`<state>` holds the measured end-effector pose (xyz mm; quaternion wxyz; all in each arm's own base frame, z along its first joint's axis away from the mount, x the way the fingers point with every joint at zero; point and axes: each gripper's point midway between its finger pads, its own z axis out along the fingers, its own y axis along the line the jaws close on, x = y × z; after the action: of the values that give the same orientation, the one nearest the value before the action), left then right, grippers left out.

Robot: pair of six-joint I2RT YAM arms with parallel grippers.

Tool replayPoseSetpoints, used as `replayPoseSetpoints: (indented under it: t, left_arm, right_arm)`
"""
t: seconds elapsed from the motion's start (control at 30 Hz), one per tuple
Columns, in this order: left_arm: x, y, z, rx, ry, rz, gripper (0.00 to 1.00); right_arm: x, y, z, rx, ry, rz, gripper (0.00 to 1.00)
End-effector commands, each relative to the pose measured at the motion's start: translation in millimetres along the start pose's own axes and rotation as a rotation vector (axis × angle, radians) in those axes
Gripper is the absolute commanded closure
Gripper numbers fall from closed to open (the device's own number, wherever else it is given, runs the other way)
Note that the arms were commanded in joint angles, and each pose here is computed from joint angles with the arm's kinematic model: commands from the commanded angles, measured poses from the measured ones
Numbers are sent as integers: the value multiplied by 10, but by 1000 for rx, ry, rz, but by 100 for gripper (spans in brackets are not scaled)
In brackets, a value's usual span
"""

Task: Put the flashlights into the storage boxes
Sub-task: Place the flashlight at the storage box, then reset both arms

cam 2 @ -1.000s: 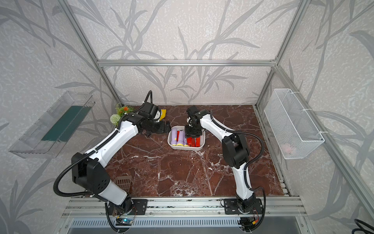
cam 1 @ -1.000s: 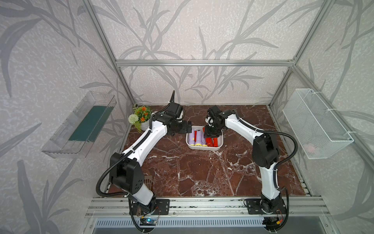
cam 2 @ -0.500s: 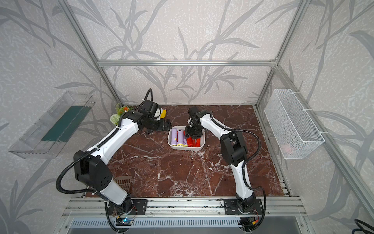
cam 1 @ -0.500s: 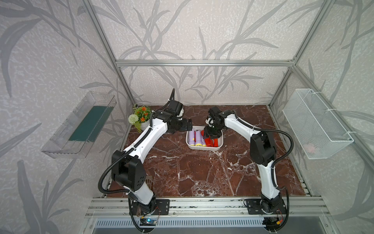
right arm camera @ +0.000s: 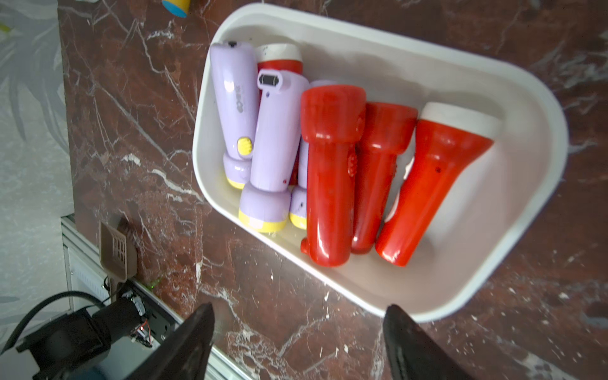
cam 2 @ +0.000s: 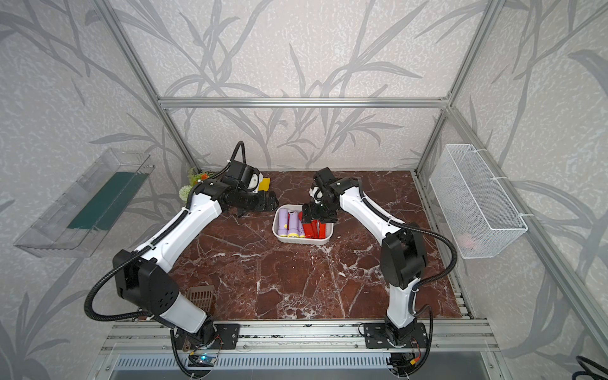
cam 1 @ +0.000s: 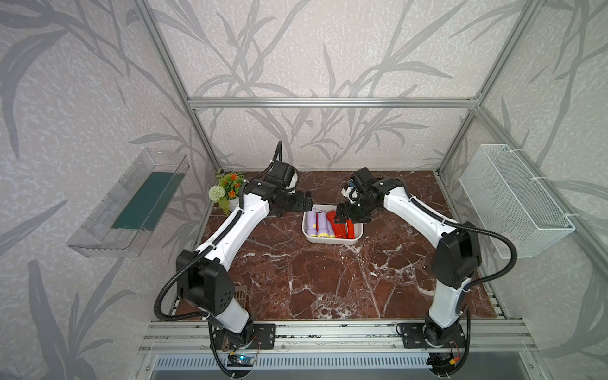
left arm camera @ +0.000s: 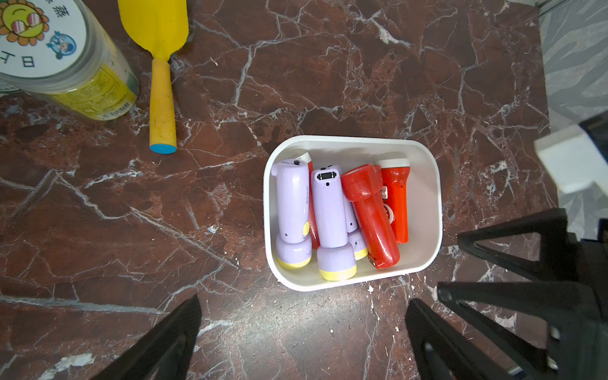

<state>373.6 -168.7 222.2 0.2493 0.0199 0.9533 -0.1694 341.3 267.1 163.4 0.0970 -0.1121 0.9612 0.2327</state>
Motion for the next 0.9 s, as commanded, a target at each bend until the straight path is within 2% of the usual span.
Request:
replayPoseSetpoints:
  t: [0.0, 0.23, 0.5, 0.87]
  left_arm:
    - [39, 28, -123, 0, -20, 5, 1]
    - [94, 29, -235, 14, -50, 6, 1]
    - [301, 119, -254, 13, -78, -17, 1]
    - [515, 324, -334, -49, -119, -29, 1]
  right_arm:
    - [205, -97, -189, 40, -15, -13, 16]
    - [783, -292, -412, 62, -52, 10, 12]
    - [1399, -550, -595, 95, -97, 41, 8]
    - [1860, -814, -688, 143, -154, 40, 5]
